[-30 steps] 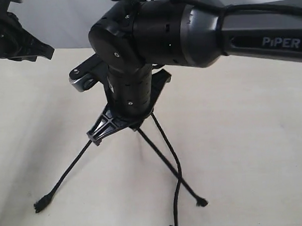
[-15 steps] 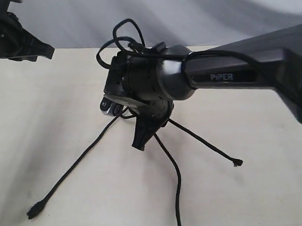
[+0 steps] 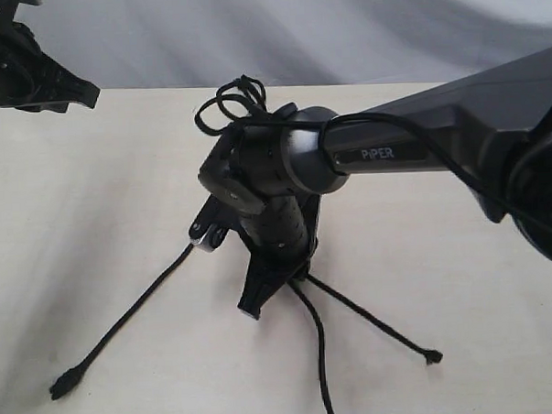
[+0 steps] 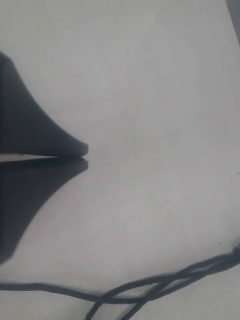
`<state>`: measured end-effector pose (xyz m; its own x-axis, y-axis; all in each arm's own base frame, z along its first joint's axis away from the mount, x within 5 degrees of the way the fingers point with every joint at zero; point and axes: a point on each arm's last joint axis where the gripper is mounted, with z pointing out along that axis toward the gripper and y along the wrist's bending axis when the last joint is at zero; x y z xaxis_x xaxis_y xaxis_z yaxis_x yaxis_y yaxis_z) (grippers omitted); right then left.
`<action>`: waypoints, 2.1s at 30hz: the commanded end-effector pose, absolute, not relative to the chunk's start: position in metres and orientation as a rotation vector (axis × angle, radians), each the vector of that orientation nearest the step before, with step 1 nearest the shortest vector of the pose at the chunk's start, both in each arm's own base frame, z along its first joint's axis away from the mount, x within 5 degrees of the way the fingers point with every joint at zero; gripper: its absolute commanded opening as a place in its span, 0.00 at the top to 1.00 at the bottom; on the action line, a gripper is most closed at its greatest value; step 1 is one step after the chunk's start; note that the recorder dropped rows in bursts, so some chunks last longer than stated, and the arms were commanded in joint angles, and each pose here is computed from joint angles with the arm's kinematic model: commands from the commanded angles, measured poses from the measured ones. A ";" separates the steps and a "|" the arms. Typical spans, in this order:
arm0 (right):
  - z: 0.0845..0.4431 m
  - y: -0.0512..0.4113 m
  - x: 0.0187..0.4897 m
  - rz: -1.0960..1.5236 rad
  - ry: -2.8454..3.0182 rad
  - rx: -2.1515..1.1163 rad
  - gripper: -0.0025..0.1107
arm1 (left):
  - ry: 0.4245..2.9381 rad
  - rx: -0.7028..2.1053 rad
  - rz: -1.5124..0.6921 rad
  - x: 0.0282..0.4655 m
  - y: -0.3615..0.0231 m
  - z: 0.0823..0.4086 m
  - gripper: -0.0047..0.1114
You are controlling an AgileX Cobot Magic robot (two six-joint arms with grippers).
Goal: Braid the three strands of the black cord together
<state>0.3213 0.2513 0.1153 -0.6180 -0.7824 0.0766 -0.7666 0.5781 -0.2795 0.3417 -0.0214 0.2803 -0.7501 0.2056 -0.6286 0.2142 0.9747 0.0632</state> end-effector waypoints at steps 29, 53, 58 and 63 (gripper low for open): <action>0.148 0.192 0.356 0.192 2.804 -1.340 0.98 | 2.438 0.274 -0.029 0.342 -0.021 0.279 0.96; 0.142 0.172 0.377 0.029 2.752 -1.227 0.98 | 2.444 0.275 -0.030 0.341 -0.021 0.279 0.96; 0.141 0.168 0.378 -0.040 2.776 -1.177 0.77 | 2.444 0.275 -0.030 0.341 -0.021 0.279 0.96; 0.145 0.167 0.379 -0.059 2.759 -1.192 0.41 | 2.447 0.246 -0.069 0.341 -0.023 0.279 0.96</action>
